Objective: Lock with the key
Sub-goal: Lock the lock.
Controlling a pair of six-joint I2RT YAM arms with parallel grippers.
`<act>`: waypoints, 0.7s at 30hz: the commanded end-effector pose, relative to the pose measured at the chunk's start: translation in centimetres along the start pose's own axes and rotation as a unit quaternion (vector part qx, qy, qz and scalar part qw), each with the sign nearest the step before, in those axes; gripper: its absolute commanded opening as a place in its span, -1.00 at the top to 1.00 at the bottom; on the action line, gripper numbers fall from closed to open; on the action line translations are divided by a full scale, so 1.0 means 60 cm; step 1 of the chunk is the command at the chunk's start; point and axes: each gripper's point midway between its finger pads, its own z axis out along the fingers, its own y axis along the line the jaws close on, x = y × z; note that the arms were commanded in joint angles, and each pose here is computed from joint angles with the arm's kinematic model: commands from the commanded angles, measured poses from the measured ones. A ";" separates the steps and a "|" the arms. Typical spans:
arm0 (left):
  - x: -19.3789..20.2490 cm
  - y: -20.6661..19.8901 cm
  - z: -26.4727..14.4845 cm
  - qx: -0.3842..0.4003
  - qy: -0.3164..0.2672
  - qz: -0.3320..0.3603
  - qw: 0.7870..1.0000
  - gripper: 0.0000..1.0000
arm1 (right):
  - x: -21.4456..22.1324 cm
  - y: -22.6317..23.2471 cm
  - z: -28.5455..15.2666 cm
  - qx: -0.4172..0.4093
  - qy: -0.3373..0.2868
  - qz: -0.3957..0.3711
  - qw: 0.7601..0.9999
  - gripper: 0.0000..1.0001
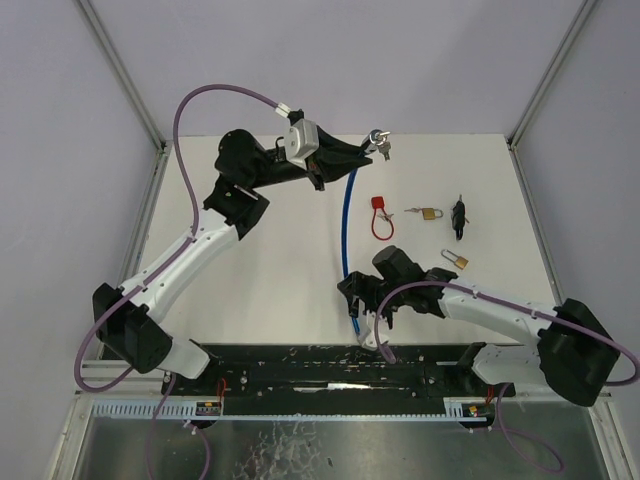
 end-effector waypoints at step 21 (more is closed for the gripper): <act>0.000 0.037 -0.013 -0.040 -0.004 0.037 0.999 1.00 | -0.022 -0.045 0.028 0.088 0.009 -0.073 0.993 0.98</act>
